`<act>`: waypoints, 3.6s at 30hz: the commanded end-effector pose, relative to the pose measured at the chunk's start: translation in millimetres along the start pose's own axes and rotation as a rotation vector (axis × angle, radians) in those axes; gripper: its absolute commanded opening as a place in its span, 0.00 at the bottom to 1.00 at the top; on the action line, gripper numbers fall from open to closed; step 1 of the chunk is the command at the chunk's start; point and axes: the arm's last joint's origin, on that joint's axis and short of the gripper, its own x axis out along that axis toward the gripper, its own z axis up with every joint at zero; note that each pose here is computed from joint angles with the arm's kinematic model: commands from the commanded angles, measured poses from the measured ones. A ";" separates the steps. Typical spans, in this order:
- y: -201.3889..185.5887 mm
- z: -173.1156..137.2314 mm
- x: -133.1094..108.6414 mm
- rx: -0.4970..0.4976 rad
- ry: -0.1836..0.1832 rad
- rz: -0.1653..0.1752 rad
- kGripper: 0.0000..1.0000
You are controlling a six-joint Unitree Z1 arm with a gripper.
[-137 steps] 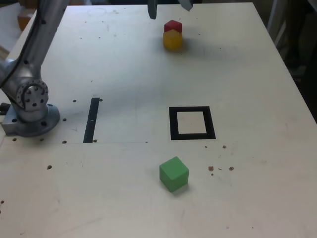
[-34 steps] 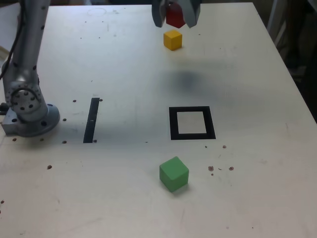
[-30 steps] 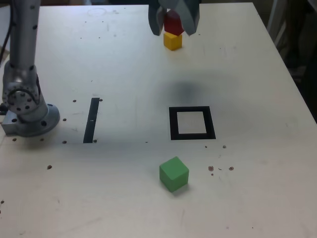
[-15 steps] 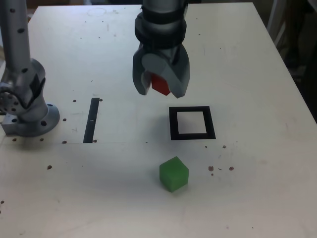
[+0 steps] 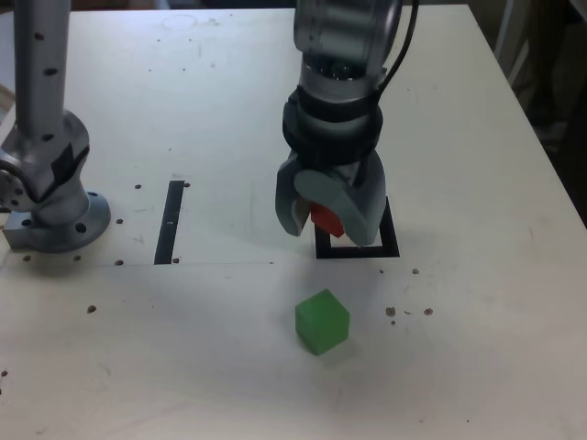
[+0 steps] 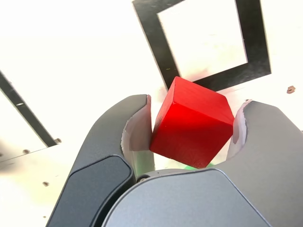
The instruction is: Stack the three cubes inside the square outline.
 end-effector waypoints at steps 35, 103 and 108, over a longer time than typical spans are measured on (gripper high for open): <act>35.5 4.1 5.6 -0.025 -0.011 0.040 0.93; 344.2 -130.5 58.2 -0.766 0.170 -0.145 0.98; 354.6 -124.2 78.6 -0.795 0.175 -0.170 0.97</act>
